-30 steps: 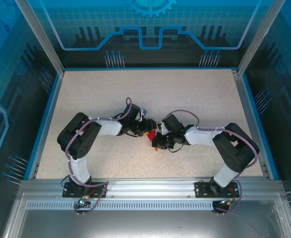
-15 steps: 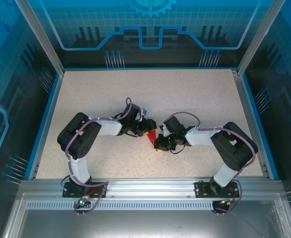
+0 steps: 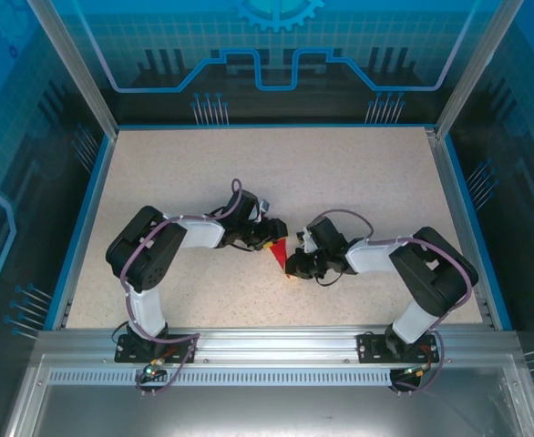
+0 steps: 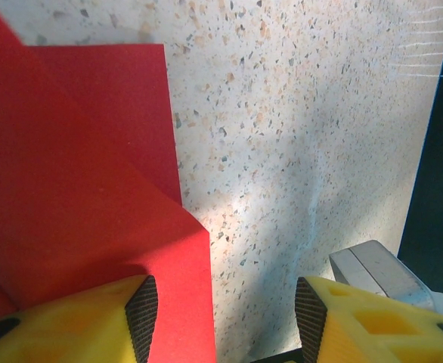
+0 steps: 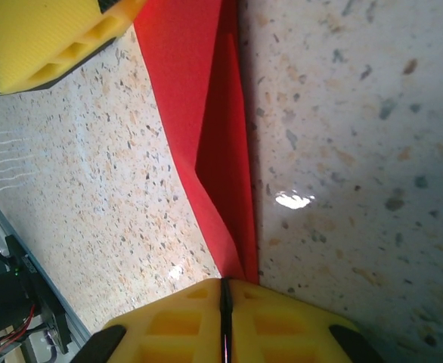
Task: Fold a paper plane with a square sheet of paper (pick it up from the middle)
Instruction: Fold the wing for the fifth time at the center of the table.
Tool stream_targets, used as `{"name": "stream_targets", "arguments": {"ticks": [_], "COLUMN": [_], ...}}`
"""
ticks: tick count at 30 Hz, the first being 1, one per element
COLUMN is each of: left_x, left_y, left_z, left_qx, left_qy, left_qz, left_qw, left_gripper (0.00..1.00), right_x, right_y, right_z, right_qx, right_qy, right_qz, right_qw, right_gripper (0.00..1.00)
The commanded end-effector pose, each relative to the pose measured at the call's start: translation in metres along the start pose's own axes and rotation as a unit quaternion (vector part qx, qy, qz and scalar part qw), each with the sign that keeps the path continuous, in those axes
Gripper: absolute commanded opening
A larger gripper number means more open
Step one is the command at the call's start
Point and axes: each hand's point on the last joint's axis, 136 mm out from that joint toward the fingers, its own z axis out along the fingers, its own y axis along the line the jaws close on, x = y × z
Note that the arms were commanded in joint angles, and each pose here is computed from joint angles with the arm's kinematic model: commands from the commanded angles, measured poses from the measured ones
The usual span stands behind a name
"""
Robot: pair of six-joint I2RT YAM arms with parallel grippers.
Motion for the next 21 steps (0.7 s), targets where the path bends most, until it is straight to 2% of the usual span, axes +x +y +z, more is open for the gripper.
{"name": "stream_targets", "arguments": {"ticks": [1,6,10,17,21], "left_x": [0.012,0.012,0.012,0.012,0.013], "left_y": [0.040,0.040,0.038,0.037,0.038], "left_z": [0.013,0.014,0.013,0.013,0.011], "left_qx": [-0.057,-0.056,-0.052,-0.050,-0.052], "left_qy": [0.018,0.020,0.019,0.021,0.021], "left_qz": [-0.027,-0.028,-0.027,-0.028,-0.027], "left_qw": [0.998,0.998,0.998,0.998,0.998], "left_gripper": [0.55,0.55,0.55,0.55,0.55], "right_x": [0.040,0.045,0.038,-0.010,-0.027], "right_y": [-0.040,-0.042,-0.033,0.024,0.049], "right_z": [-0.004,-0.008,-0.015,-0.031,-0.025], "right_qx": [0.057,0.069,0.070,-0.003,-0.045], "right_qy": [0.060,0.071,0.058,-0.030,-0.042], "right_qz": [0.052,0.040,0.027,-0.010,-0.015], "right_qw": [0.995,0.994,0.995,1.000,0.998], "right_gripper": [0.10,0.10,0.10,0.12,0.14]}}
